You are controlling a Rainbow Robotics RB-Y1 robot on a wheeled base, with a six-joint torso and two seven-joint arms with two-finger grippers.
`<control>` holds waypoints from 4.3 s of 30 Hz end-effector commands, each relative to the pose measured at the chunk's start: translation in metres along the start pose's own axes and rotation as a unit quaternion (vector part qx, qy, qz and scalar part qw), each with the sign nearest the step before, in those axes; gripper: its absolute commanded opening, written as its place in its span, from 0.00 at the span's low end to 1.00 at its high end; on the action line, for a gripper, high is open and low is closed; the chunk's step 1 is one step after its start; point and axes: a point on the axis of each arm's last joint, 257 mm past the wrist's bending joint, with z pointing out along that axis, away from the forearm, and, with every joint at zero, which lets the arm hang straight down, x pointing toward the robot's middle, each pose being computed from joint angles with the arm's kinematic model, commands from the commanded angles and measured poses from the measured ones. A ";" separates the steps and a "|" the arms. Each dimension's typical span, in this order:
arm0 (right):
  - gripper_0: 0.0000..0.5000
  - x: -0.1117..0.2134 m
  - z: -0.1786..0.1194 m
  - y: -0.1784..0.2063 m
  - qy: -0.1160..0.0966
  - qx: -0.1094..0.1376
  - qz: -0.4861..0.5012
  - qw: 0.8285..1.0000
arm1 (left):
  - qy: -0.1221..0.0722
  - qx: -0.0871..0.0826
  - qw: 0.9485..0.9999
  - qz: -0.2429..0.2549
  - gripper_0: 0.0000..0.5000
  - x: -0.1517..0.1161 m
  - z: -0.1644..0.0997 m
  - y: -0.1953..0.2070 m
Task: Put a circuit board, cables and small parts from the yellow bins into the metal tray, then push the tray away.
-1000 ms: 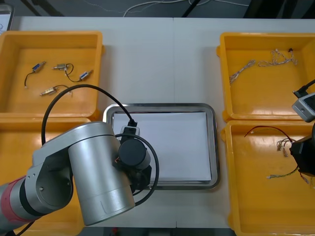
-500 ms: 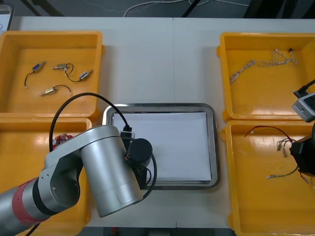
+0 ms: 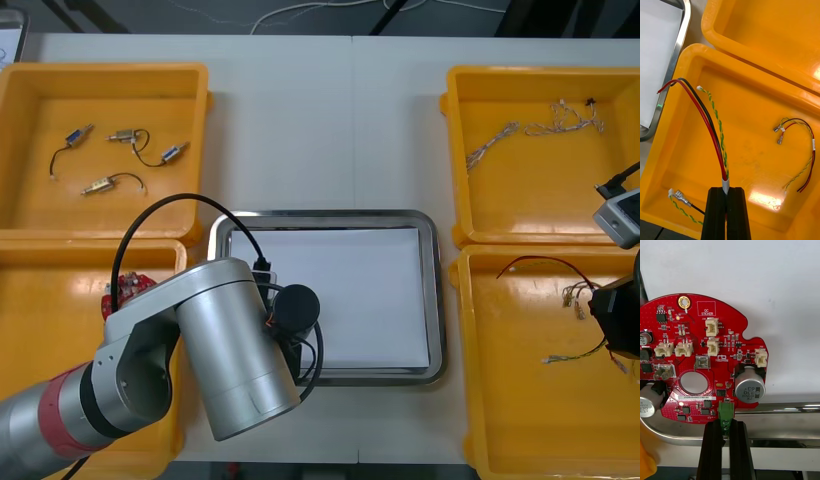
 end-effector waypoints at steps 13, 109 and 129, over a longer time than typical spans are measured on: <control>0.00 -0.006 -0.008 -0.003 -0.007 0.018 -0.045 0.999 | -0.002 0.010 0.999 0.036 0.00 0.008 -0.001 -0.014; 0.00 -0.040 0.009 0.075 -0.016 -0.029 -0.212 0.977 | -0.117 0.041 0.992 -0.020 1.00 -0.142 -0.106 0.194; 0.00 -0.067 0.067 0.161 0.033 -0.042 -0.393 0.918 | -0.115 -0.005 0.992 -0.055 1.00 -0.192 -0.100 0.267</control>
